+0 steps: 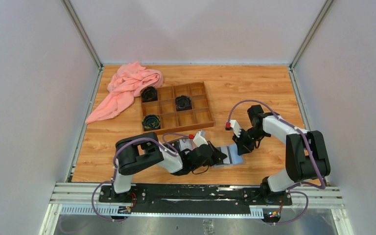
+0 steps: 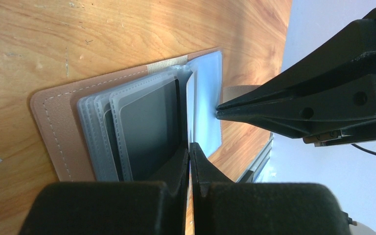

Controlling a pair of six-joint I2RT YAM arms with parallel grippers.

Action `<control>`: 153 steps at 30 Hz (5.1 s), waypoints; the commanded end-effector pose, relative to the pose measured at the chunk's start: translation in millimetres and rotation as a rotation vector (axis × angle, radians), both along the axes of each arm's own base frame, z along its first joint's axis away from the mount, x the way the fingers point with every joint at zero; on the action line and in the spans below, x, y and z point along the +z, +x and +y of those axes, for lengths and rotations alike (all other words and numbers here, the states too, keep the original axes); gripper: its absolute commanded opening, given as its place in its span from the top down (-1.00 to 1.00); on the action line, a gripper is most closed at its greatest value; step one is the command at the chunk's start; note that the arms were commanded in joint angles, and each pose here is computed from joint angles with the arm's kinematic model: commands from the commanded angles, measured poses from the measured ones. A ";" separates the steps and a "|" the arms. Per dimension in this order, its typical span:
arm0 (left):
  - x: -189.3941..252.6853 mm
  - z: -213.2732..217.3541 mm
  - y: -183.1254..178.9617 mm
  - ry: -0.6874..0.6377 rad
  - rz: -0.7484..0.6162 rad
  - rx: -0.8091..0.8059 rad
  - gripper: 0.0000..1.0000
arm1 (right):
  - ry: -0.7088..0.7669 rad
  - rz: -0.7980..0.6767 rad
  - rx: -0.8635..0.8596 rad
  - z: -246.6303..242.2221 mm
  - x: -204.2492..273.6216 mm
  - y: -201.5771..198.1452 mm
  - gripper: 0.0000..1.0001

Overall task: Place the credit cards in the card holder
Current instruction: Insert the credit card into the card holder, then move the card holder to the center of the board.

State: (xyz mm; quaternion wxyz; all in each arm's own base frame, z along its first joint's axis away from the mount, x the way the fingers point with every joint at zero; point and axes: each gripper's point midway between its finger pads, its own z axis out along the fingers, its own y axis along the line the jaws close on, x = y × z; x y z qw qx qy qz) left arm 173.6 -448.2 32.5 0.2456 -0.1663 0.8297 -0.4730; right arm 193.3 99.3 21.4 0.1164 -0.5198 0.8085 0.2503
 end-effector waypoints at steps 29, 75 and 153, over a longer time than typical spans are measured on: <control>-37.7 4.1 -14.0 0.106 0.051 -0.078 0.80 | 0.139 0.181 0.045 101.5 40.5 5.4 0.71; -18.7 4.0 -13.8 0.104 -0.016 -0.118 0.33 | -0.165 0.076 0.285 18.6 4.2 -20.0 0.79; 25.8 11.3 8.1 0.477 -0.546 -0.416 1.00 | 0.095 -0.390 0.698 -9.3 8.7 -10.1 0.58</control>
